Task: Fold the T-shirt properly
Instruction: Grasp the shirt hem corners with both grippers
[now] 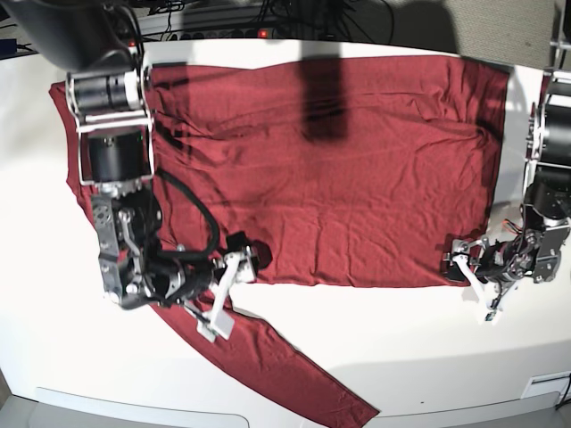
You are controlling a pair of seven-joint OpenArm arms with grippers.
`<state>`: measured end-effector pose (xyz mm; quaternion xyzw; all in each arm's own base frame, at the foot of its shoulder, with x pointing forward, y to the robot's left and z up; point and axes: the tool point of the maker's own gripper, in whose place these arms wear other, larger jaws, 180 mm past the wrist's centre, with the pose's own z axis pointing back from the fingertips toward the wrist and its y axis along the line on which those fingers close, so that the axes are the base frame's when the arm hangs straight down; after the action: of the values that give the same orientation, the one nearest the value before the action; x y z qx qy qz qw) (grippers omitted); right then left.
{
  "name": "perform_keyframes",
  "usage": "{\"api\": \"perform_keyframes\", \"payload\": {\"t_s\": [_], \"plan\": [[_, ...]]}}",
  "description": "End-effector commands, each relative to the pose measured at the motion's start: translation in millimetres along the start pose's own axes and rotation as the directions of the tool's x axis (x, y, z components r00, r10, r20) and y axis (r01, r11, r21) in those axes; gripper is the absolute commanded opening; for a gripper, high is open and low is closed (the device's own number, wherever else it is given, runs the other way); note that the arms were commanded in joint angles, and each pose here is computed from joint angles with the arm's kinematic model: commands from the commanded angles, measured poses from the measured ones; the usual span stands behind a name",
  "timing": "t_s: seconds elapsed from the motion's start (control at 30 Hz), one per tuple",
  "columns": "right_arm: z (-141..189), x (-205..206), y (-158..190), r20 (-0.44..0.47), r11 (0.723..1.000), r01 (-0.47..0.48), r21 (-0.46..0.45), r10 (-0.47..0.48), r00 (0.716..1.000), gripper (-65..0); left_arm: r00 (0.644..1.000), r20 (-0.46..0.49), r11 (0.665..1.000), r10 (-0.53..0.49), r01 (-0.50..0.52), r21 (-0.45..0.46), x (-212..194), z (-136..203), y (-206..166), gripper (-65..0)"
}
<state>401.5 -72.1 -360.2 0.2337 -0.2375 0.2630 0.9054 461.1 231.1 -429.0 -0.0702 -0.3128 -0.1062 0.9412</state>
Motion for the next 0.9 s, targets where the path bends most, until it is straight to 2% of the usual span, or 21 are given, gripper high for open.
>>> {"api": "perform_keyframes", "payload": {"t_s": [0.0,0.13,0.43,0.6,0.7,0.87], "plan": [[12.0,23.2,-0.9,0.06,0.999,-0.035,-0.01,0.035,0.998,-17.4,0.998,0.069,1.0,0.003,-0.003,0.009,29.4,8.5,7.3,-19.5],[11.6,19.1,3.2,0.063,0.999,-0.043,-0.01,0.044,0.997,-17.4,0.992,0.102,0.997,0.069,-0.066,-0.028,34.8,7.8,0.3,-19.5],[13.7,21.0,4.0,0.064,0.999,-0.053,-0.014,0.053,0.996,-17.4,0.992,0.109,0.996,0.061,-0.053,-0.073,40.9,-2.4,-28.0,-20.0],[14.1,20.9,2.4,0.064,0.998,-0.052,-0.021,0.053,0.997,-17.4,0.995,0.089,0.998,0.037,-0.032,-0.056,36.5,-1.9,-23.5,-21.1],[16.2,22.5,-3.8,0.076,0.998,-0.049,-0.046,0.052,0.996,-17.4,0.998,0.064,0.999,-0.001,0.004,-0.038,31.5,-2.4,-20.7,-27.5],[18.6,23.6,-13.8,0.083,0.994,-0.053,-0.094,0.061,0.995,-17.5,0.998,0.065,0.999,-0.006,0.008,-0.036,32.0,-2.4,-20.6,-44.5]]}}
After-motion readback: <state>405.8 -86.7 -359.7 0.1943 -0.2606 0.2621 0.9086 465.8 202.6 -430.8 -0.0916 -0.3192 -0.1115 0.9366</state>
